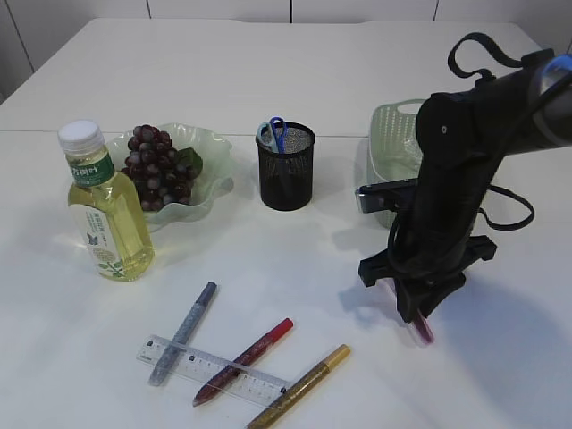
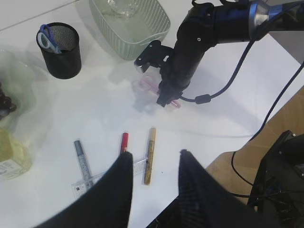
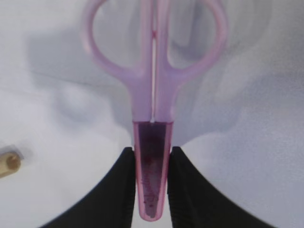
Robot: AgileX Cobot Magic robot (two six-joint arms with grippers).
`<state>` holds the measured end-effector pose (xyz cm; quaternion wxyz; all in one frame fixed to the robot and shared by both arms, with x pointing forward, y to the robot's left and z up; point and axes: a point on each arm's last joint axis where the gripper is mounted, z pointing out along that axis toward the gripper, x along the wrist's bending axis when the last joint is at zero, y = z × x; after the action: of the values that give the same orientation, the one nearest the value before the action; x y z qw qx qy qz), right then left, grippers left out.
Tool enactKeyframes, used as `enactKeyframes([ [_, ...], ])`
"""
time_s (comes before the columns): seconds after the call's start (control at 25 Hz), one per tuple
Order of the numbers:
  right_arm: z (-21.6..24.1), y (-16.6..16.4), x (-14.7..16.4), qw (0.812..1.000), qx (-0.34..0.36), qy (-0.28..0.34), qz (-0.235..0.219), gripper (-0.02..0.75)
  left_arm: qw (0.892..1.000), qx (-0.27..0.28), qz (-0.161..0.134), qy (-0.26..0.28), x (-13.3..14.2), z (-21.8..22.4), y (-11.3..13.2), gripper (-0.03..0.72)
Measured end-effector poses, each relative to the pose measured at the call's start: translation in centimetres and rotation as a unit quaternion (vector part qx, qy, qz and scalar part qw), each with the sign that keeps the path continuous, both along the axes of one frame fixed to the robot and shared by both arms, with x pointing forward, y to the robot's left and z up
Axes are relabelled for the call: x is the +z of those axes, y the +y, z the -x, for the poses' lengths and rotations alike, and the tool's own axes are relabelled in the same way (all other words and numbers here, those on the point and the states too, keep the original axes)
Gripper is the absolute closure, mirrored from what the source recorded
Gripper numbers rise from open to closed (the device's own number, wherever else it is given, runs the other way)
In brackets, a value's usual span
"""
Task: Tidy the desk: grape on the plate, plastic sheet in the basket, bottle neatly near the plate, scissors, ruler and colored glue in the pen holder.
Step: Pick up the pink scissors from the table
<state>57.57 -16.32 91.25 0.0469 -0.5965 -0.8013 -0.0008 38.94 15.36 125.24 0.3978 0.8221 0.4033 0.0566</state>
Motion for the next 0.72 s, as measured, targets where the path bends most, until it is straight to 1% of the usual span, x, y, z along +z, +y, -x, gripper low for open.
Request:
enactKeyframes([
  [0.32,-0.3,0.1,2.0,0.998,0.008,-0.053,-0.017,0.551,1.000,0.000,0.000,0.000,0.0,0.0,0.0,0.445],
  [0.72,-0.8,0.3,5.6,0.987,0.020,-0.153,-0.049,0.551,1.000,0.000,0.000,0.000,0.0,0.0,0.0,0.445],
])
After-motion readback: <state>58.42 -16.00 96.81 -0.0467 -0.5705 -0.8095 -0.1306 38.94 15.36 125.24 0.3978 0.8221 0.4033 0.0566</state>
